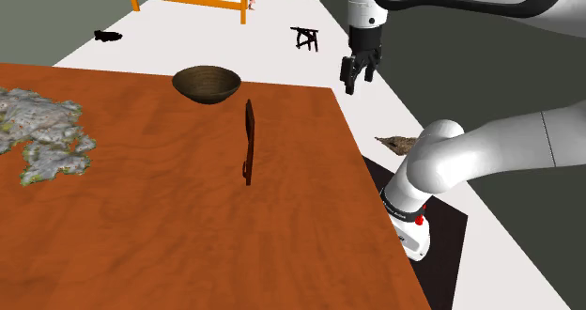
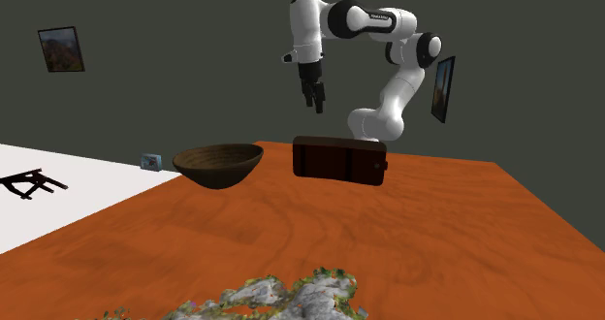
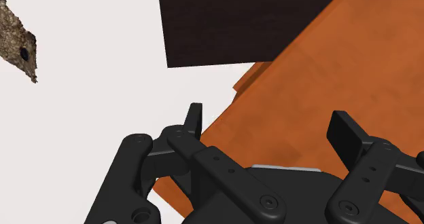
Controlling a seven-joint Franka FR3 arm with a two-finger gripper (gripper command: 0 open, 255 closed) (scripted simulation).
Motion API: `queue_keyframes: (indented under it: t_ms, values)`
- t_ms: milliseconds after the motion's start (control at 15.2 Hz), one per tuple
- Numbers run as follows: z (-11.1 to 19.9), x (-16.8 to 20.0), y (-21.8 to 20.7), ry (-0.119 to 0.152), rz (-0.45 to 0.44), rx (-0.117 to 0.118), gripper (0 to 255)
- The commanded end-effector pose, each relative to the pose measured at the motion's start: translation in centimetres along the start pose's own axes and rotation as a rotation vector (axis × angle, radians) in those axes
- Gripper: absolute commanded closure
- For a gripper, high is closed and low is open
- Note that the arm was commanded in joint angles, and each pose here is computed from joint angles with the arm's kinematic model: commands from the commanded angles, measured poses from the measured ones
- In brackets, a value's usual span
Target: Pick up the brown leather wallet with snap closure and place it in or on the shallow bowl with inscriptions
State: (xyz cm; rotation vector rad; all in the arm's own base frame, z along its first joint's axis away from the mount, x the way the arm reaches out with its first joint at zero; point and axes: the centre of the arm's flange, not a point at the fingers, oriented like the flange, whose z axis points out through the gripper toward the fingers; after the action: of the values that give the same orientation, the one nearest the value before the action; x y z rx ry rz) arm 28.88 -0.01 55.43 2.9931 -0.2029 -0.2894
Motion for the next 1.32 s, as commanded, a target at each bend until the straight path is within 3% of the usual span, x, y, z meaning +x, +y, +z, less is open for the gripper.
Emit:
queue_keyframes:
  t_ms: [0, 594, 1254]
  values:
    - [0.0, 0.0, 0.0, 0.0, 0.0, 0.0, 0]
    - [-0.3, 0.0, -10.6, 0.032, 0.213, 0.085, 0]
    - [-1.7, 2.5, -22.0, 0.068, 0.451, 0.179, 0]
